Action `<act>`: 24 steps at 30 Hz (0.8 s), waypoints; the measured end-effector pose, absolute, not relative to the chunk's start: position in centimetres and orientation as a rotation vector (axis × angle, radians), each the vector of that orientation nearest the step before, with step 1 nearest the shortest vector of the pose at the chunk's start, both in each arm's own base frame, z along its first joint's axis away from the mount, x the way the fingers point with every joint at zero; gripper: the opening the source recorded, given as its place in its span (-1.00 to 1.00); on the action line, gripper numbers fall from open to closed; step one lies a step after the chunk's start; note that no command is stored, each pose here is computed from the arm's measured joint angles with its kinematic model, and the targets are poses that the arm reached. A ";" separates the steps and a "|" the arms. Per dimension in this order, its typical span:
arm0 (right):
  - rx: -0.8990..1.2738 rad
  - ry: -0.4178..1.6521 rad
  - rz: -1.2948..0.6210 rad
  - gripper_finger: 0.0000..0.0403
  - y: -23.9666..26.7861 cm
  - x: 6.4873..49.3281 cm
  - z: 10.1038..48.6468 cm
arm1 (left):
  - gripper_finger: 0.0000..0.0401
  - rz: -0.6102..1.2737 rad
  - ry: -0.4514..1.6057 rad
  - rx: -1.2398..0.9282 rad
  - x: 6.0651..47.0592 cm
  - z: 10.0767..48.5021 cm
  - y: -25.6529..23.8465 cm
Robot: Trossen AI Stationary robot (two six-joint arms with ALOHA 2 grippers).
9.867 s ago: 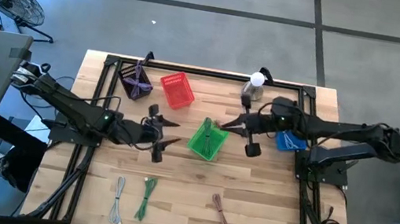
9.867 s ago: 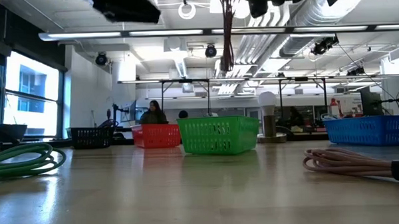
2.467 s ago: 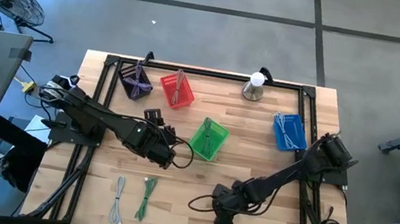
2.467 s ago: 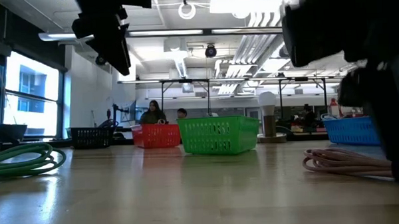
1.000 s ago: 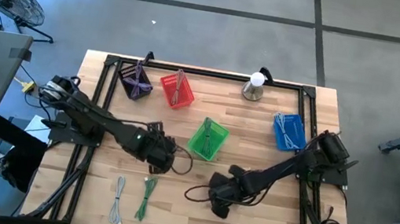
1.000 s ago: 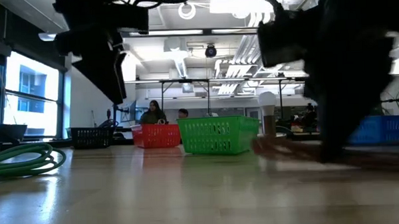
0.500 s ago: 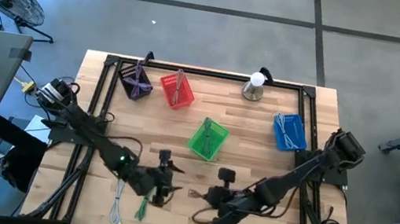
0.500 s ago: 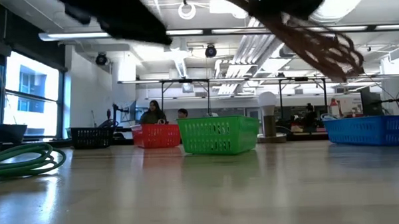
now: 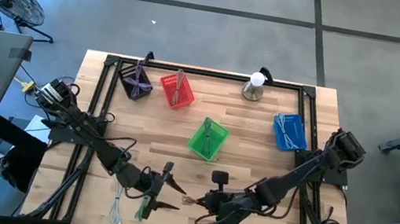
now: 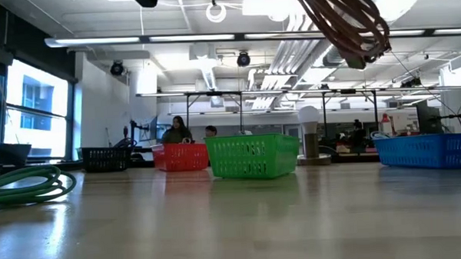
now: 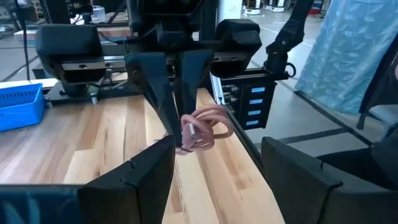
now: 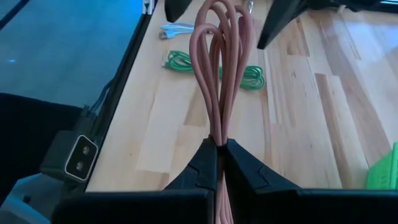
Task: Pick & Place USB Port
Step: Put the pink charger cable into the red basket
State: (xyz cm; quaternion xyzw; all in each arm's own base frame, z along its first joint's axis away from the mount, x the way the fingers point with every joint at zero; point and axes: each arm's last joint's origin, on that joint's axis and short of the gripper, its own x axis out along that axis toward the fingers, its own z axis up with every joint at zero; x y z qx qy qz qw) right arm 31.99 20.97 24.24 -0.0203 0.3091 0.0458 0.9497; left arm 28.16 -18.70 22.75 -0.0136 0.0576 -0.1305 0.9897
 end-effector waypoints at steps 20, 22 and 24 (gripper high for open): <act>0.025 0.606 0.126 -0.98 19.3 33.4 24.7 | -0.27 -0.225 0.116 -0.003 29.6 22.7 -16.5; 0.021 0.604 0.115 -0.97 19.3 33.5 24.7 | -0.52 -0.228 0.117 0.000 29.6 22.7 -16.4; 0.020 0.604 0.110 -0.94 19.3 33.4 24.7 | -0.82 -0.225 0.118 0.021 29.6 22.7 -16.3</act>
